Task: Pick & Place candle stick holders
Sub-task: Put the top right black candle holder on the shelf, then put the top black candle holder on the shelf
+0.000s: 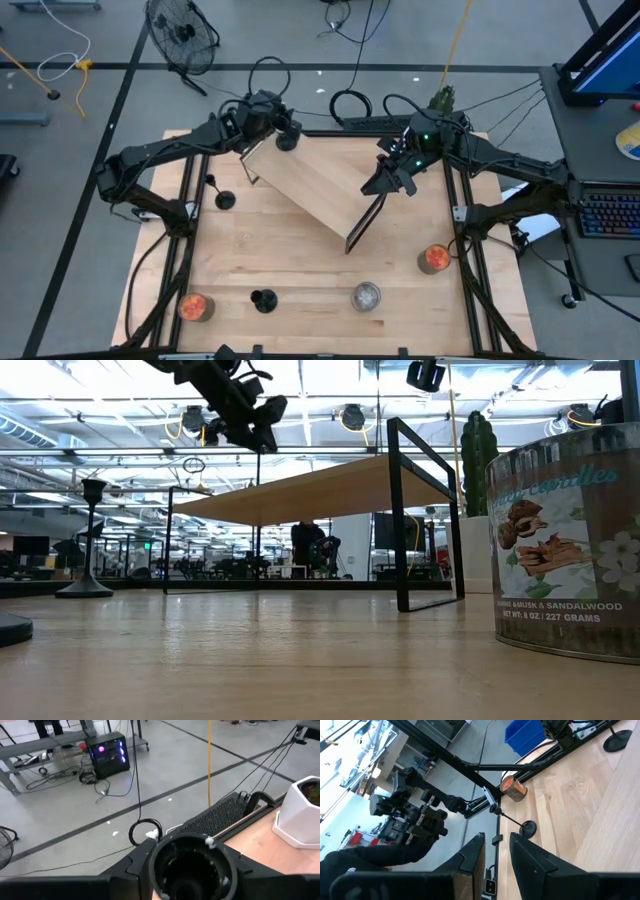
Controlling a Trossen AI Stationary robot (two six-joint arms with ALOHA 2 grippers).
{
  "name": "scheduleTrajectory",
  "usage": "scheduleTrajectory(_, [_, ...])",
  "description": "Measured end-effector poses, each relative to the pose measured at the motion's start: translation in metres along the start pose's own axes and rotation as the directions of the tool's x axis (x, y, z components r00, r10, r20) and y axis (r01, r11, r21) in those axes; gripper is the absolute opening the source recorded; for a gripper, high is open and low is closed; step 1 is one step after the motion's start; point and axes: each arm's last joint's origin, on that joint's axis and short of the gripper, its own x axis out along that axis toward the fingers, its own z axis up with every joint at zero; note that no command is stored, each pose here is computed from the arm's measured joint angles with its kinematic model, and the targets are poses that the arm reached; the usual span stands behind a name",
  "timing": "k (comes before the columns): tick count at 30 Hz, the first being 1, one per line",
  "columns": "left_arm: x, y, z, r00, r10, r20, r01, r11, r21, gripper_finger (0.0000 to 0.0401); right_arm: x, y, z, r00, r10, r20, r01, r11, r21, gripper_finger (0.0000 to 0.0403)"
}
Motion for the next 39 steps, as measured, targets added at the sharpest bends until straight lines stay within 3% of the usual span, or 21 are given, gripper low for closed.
scheduleTrajectory(18, [-0.033,0.010,0.031,0.978,-0.035,0.208,0.045,0.998,-0.040,0.0150,0.000,0.000,0.000,1.000,0.000,0.000,0.000,1.000,0.000,0.0084])
scheduleTrajectory(39, [-0.046,0.013,0.036,0.971,-0.069,0.230,0.083,0.995,-0.055,0.0150,0.000,0.000,0.000,1.000,0.000,0.000,0.000,1.000,-0.001,0.0084])
